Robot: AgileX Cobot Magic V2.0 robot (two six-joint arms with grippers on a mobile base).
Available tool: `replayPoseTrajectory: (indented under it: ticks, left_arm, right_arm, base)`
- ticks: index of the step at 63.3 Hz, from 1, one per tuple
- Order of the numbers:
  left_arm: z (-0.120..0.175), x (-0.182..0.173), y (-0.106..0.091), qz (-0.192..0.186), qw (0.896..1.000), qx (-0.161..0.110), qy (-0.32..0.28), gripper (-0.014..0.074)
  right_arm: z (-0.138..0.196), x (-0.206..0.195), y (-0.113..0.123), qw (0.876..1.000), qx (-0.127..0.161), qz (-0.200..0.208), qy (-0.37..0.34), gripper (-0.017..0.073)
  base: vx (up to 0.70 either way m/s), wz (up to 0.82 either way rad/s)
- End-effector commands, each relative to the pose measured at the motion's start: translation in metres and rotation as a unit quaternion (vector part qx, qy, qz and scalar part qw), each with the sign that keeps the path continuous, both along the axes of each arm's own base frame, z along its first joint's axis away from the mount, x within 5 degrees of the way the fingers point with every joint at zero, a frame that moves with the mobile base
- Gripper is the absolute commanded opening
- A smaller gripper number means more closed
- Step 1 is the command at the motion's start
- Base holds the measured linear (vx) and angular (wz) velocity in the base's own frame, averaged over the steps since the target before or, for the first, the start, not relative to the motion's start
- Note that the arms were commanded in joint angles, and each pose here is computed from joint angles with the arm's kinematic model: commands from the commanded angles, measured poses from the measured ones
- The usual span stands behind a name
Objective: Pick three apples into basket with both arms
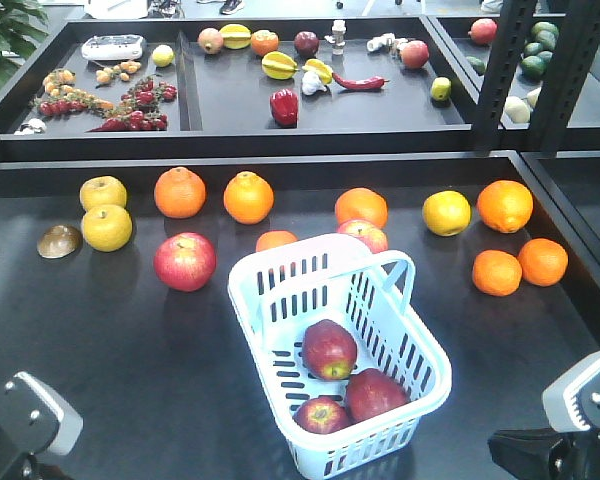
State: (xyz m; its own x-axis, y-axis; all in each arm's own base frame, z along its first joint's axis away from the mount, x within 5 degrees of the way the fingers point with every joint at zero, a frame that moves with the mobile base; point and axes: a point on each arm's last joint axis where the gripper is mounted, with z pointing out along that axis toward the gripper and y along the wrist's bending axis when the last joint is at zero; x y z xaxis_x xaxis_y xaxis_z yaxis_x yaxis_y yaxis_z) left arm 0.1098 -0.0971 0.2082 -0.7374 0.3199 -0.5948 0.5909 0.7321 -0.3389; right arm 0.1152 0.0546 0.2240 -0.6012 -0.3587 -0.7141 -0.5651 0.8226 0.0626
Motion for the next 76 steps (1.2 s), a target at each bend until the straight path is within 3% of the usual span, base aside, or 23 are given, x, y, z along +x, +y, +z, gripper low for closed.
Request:
replayPoseTrajectory:
  ticks: [1, 19, 24, 27, 30, 36, 44, 51, 58, 67, 70, 76]
  left_arm:
    - [0.008, 0.001, -0.002, 0.01, 1.0, -0.023, -0.004, -0.0006]
    - [0.01, 0.006, -0.001, 0.023, 0.999, -0.02, -0.027, -0.0006]
    - [0.014, 0.012, -0.001, 0.069, 0.996, -0.048, -0.037, -0.0006]
    - [0.018, 0.018, -0.001, 0.115, 0.989, -0.08, -0.044, -0.0006]
    - [0.021, 0.024, 0.001, 0.15, 0.982, -0.094, -0.065, -0.0006]
    - [0.026, 0.032, 0.006, 0.196, 0.97, -0.107, -0.095, -0.0006]
    - [0.028, 0.035, 0.009, 0.211, 0.965, -0.1, -0.122, -0.0006]
    - [0.026, 0.035, 0.009, 0.191, 0.969, -0.082, -0.136, -0.0006]
    - [0.023, 0.03, 0.006, 0.109, 0.98, -0.031, -0.164, -0.0006]
    - [0.02, 0.024, 0.007, 0.028, 0.979, 0.025, -0.198, -0.0006]
    - [0.021, 0.02, 0.009, 0.024, 0.977, 0.031, -0.209, -0.0006]
    - [0.024, 0.013, 0.02, 0.07, 0.97, 0.017, -0.231, -0.0006]
  right_arm:
    - [0.011, 0.006, 0.0, 0.999, 0.012, -0.014, -0.031, -0.0005]
    - [0.011, 0.006, 0.0, 0.999, 0.012, -0.014, -0.031, -0.0005]
    - [0.011, 0.006, 0.0, 0.999, 0.012, -0.014, -0.031, -0.0005]
    - [0.011, 0.006, 0.0, 0.999, 0.012, -0.014, -0.031, -0.0005]
    - [0.011, 0.006, 0.0, 0.999, 0.012, -0.014, -0.031, -0.0005]
    - [0.011, 0.006, 0.0, 0.999, 0.012, -0.014, -0.031, -0.0005]
    - [0.011, 0.006, 0.0, 0.999, 0.012, -0.014, -0.031, -0.0005]
    - [0.011, 0.006, 0.0, 0.999, 0.012, -0.014, -0.031, -0.0005]
    - [0.011, 0.006, 0.0, 0.999, 0.012, -0.014, -0.031, -0.0005]
    - [0.011, 0.006, 0.0, 0.999, 0.012, -0.014, -0.031, -0.0005]
    - [0.011, 0.006, 0.0, 0.999, 0.012, -0.014, -0.031, -0.0005]
    - [0.011, 0.006, 0.0, 0.999, 0.012, -0.014, -0.031, -0.0005]
  base:
    - [0.0, 0.0]
    - [0.0, 0.0]
    - [0.0, 0.0]
    - [0.0, 0.0]
    - [0.0, 0.0]
    - [0.0, 0.0]
    - [0.0, 0.0]
    - [0.0, 0.0]
    - [0.0, 0.0]
    - [0.0, 0.0]
    - [0.0, 0.0]
    - [0.0, 0.0]
